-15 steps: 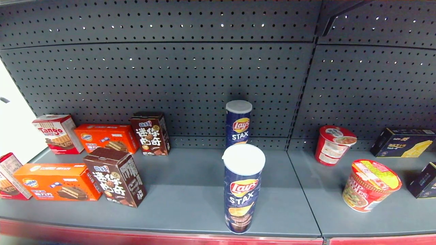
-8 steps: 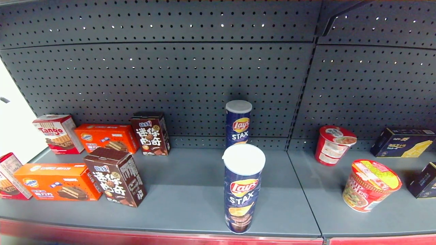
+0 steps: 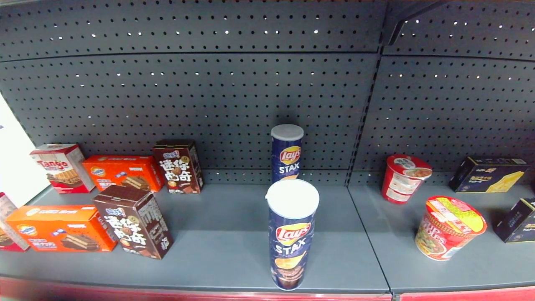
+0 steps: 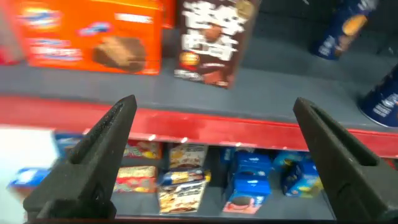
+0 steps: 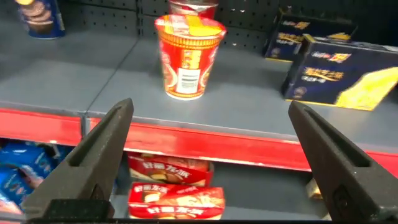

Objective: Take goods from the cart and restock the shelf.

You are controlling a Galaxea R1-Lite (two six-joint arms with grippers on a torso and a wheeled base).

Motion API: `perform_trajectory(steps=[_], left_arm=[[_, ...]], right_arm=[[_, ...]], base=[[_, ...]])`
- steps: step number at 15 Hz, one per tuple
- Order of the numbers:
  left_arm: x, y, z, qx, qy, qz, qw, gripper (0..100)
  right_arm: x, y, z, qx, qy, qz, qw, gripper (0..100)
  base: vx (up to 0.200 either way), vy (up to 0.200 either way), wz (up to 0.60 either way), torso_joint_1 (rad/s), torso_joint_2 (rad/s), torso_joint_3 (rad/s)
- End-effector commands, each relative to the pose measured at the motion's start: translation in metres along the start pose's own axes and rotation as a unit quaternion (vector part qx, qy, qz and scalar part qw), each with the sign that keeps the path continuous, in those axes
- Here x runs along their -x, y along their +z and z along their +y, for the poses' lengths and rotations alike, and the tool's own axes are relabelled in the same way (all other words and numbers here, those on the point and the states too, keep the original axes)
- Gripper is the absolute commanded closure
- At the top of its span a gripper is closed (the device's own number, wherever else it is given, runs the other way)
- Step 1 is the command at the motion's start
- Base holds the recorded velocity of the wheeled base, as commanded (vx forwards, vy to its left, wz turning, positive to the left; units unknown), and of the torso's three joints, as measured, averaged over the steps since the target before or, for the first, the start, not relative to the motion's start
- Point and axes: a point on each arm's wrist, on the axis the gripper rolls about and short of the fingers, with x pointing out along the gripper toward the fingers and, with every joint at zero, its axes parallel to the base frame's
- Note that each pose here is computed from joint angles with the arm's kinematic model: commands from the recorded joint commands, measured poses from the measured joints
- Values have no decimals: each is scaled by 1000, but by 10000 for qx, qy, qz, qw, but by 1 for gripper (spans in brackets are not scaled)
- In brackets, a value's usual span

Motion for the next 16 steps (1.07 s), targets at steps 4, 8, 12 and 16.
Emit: perform_trajectory(steps=[4,8,12,16], left_arm=[[0,0,0,-36,17,27,10000,0],[0,-5,2,-848,183,241,9959,0],[0,-6,1,-881,119,302,9956,0],[0,-6,1,-882,112,311,9956,0]], right_arm=[[0,0,0,-118,10,5,9999,0],[0,0,0,-95,101,-6,9999,0],[0,0,1,-103,147,-12,9998,0],[0,0,1,-110,155,-12,9998,0]], base=[[0,0,0,0,0,0],[0,0,0,0,0,0],[0,0,0,0,0,0],[0,50,0,1,1,1]])
